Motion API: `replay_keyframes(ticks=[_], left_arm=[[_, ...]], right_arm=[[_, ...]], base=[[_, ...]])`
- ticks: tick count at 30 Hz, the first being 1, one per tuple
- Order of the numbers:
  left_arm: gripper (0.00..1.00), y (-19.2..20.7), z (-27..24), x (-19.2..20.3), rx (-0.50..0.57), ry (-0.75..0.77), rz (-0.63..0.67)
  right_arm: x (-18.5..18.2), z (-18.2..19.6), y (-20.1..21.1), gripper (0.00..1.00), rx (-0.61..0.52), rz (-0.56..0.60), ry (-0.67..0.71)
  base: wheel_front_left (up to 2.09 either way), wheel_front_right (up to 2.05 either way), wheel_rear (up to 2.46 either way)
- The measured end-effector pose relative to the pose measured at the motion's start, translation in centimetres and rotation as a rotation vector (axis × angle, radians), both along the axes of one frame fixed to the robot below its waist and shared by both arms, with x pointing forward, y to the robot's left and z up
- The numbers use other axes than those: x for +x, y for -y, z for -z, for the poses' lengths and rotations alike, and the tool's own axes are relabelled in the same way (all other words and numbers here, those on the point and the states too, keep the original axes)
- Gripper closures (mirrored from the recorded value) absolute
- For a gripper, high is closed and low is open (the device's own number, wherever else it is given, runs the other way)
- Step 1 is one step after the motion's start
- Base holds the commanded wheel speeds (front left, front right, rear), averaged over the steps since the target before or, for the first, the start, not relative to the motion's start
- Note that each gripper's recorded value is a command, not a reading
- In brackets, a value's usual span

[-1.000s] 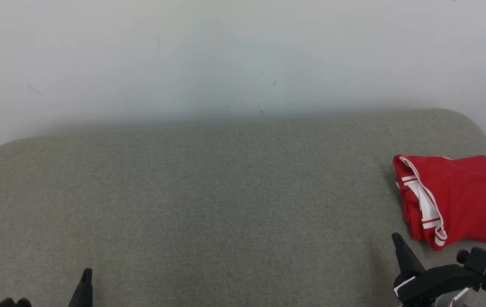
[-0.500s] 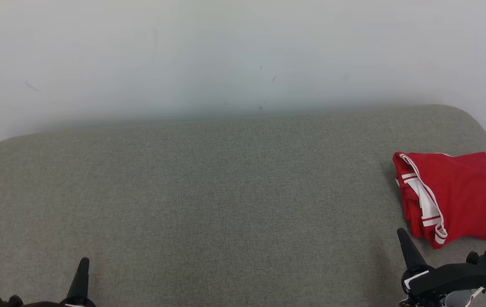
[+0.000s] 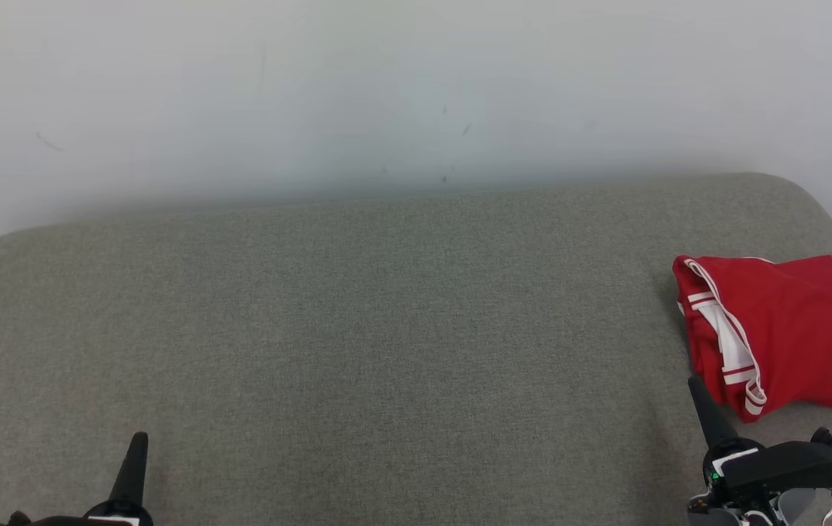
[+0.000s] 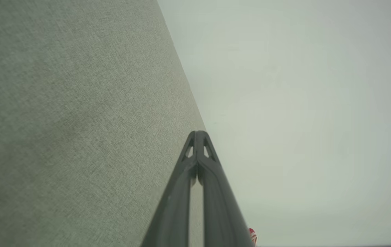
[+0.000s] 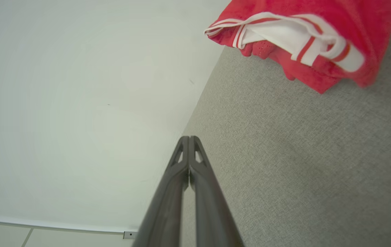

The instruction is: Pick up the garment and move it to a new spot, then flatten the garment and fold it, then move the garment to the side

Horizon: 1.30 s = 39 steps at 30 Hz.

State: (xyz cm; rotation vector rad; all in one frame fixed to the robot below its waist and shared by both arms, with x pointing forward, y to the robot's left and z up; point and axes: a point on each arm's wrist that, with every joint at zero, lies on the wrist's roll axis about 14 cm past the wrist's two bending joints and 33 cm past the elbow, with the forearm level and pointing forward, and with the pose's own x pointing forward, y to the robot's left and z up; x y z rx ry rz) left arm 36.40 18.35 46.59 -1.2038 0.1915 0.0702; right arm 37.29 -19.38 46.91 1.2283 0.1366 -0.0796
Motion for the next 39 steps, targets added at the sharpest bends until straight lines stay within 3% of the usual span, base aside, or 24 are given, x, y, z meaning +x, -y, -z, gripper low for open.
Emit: replay_keyframes(ticks=[25,39], left_arm=[[1.0,-0.6,-1.1,1.4,-0.346,0.072,-0.074],[1.0,-0.6,-1.1,1.4,-0.36,0.076,-0.076]], right_arm=[[0.3,-0.6,1.2,1.0,0.322,0.072,0.043],[0.7,-1.3,1.2,1.0,0.341,0.072,0.066]], base=[[0.0,0.0,0.0],[0.0,0.0,0.0]])
